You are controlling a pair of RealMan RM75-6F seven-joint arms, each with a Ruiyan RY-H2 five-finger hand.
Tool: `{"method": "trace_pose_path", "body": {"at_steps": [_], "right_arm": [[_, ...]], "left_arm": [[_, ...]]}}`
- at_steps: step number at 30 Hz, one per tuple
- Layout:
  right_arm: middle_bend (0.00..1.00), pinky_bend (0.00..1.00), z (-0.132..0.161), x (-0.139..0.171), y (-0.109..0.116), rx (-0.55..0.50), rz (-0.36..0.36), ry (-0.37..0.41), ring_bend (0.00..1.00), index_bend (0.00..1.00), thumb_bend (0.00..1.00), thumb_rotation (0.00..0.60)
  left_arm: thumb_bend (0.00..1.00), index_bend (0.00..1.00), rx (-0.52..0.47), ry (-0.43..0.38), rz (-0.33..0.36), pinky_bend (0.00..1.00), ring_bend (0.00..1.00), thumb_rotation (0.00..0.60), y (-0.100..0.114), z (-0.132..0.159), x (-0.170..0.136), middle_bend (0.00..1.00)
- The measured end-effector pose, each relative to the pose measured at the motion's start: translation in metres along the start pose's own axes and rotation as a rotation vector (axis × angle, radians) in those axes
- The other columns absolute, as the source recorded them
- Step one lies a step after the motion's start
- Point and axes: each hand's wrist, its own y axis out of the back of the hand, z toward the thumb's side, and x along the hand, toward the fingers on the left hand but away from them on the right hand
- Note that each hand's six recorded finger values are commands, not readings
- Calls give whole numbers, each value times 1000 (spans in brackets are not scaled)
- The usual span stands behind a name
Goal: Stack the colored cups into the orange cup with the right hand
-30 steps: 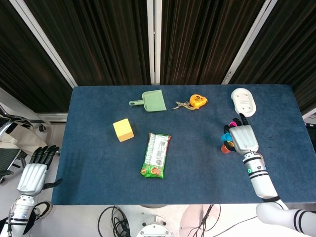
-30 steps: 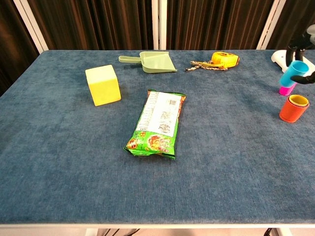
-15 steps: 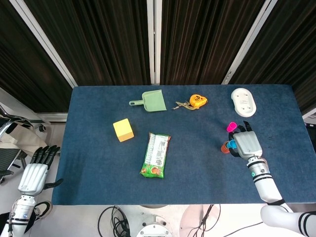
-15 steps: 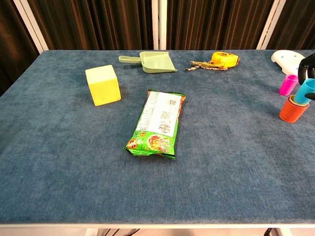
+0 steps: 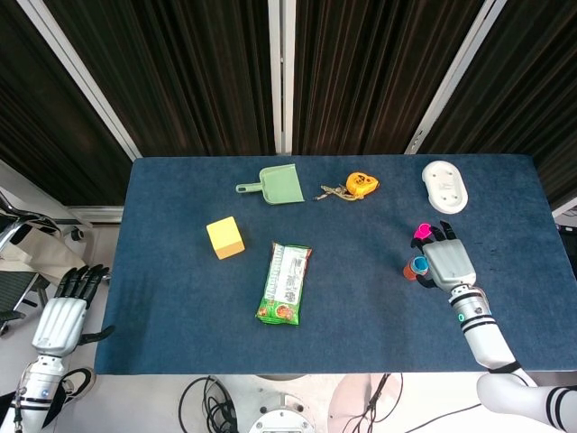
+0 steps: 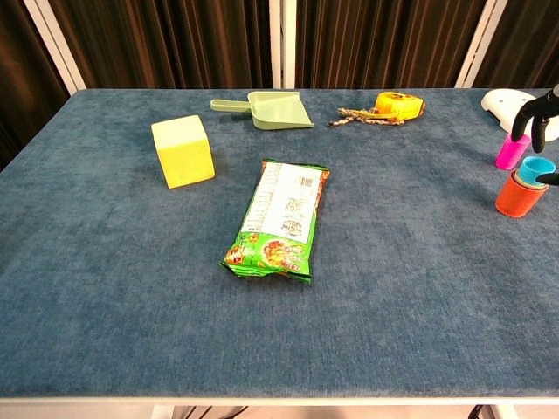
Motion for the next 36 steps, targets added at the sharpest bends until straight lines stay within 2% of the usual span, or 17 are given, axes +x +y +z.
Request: {"method": "trace_pose_path", "body": {"at_steps": [7, 16, 21, 30, 36], "right_arm": [[356, 0, -10, -1, 12, -12, -34, -29, 86, 269, 110, 600], [321, 0, -38, -27, 18, -11, -116, -137, 81, 270, 110, 600], [309, 0, -47, -51, 9, -14, -115, -182, 74, 269, 110, 600], [307, 0, -24, -76, -14, -13, -76, -194, 74, 269, 110, 600], [308, 0, -19, -85, -20, 14, -55, -216, 74, 266, 122, 600]], "left_arm": [[80, 84, 3, -4, -2, 0, 0, 600, 0, 2, 0, 43], [80, 84, -1, -9, 0, 0, 0, 600, 0, 3, -1, 43], [80, 84, 2, -1, -6, 0, 0, 600, -1, 0, -1, 43], [80, 89, 7, -10, -13, 0, 0, 600, -2, 2, 2, 43], [81, 89, 5, 1, -24, 0, 0, 600, -5, -2, 0, 43]]}}
